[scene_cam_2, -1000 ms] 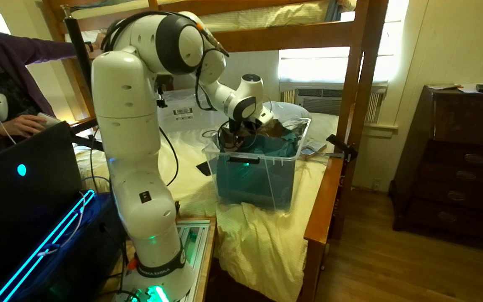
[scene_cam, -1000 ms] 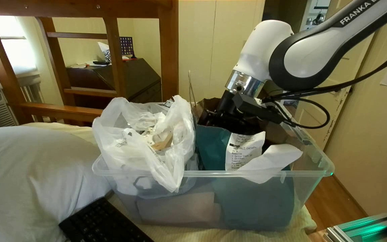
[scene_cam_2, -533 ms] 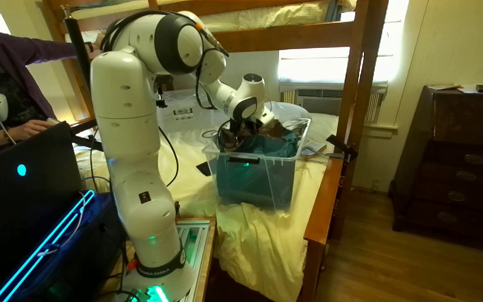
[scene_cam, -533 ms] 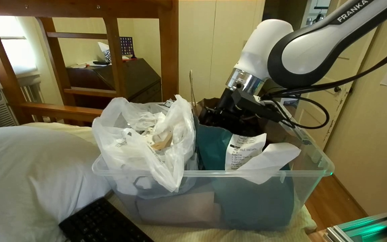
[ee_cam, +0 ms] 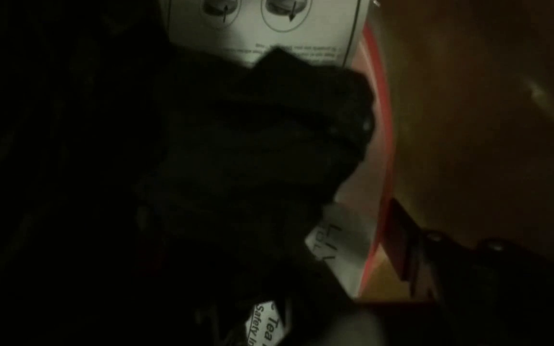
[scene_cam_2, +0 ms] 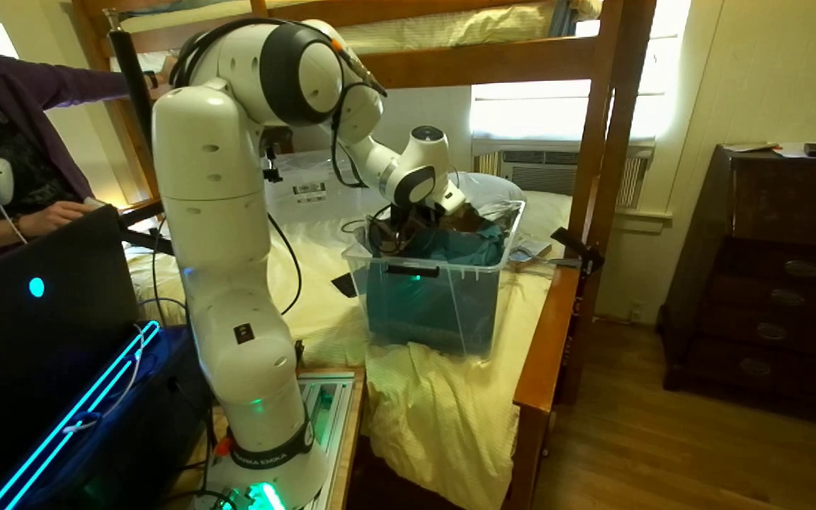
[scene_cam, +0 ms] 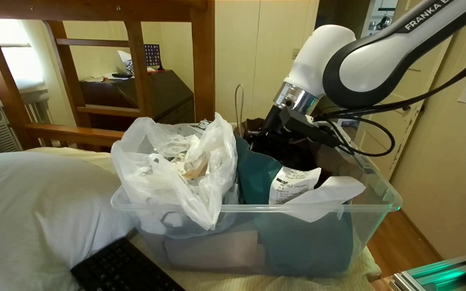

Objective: Remove the plastic bag from the blue bag

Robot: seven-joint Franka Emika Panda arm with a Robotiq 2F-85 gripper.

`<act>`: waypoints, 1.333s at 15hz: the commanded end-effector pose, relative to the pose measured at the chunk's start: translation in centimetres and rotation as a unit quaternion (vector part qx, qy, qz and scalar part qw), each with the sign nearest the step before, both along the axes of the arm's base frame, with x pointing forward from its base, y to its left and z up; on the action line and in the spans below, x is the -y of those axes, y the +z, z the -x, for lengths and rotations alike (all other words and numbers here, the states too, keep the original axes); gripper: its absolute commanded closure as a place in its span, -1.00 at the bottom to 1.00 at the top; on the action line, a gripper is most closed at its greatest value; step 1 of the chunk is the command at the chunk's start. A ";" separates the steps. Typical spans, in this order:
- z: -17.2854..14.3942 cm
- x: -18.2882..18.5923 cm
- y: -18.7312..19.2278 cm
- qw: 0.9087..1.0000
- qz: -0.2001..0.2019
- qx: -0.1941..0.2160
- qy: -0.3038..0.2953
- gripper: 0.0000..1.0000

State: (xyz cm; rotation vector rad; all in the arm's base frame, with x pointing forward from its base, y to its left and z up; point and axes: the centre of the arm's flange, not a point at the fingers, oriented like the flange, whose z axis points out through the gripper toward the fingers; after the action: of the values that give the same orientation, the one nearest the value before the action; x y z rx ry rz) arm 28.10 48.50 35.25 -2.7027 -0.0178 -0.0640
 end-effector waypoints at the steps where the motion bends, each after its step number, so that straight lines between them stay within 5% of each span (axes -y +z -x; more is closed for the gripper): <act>1: -0.4 0.5 -0.5 1.000 -0.011 0.005 -0.004 0.74; 3: -0.4 0.3 -0.3 1.000 -0.020 0.009 -0.001 1.00; 11: 0.2 0.3 4.8 0.999 -0.014 0.033 0.009 0.98; 20: -0.3 -0.3 15.7 0.986 0.047 0.152 0.052 0.98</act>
State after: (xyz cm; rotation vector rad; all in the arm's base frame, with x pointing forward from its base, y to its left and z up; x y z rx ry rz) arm 27.93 47.63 45.72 -2.7571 -0.2301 -0.3378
